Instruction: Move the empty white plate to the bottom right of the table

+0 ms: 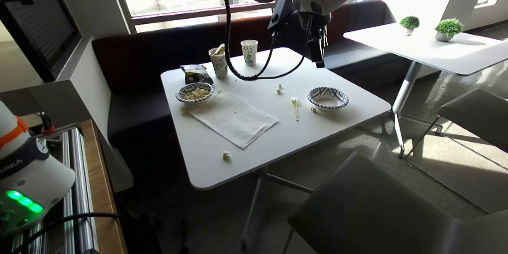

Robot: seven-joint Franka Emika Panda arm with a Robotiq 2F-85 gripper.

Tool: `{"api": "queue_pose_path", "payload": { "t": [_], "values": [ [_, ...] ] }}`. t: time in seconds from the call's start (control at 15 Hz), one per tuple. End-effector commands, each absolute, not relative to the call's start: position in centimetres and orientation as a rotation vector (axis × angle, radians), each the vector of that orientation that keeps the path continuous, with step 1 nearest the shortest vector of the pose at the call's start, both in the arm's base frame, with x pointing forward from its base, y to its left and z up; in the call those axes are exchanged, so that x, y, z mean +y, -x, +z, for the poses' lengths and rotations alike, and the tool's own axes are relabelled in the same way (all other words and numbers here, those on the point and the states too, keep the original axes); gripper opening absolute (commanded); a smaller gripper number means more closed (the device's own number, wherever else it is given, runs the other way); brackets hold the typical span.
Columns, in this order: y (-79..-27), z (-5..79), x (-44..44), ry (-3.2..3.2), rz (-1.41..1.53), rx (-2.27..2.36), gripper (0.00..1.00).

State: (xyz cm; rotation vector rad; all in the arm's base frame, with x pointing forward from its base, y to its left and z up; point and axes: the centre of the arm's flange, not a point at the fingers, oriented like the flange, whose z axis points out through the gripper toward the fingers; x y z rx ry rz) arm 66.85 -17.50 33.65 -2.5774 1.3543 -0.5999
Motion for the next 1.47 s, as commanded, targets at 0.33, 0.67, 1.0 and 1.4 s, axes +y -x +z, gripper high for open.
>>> {"api": "queue_pose_path", "payload": {
  "t": [0.33, 0.67, 1.0, 1.4],
  "values": [
    [-73.7, 23.7, -18.8, 2.704, -0.452, 1.303, 1.00],
    [-75.0, 20.1, -19.7, 2.740, -0.331, 1.292, 1.00],
    [-76.3, 17.0, -20.2, 2.736, -0.252, 1.282, 0.99],
    [-77.0, 14.9, -20.7, 2.712, -0.237, 1.272, 0.57]
  ]
}}
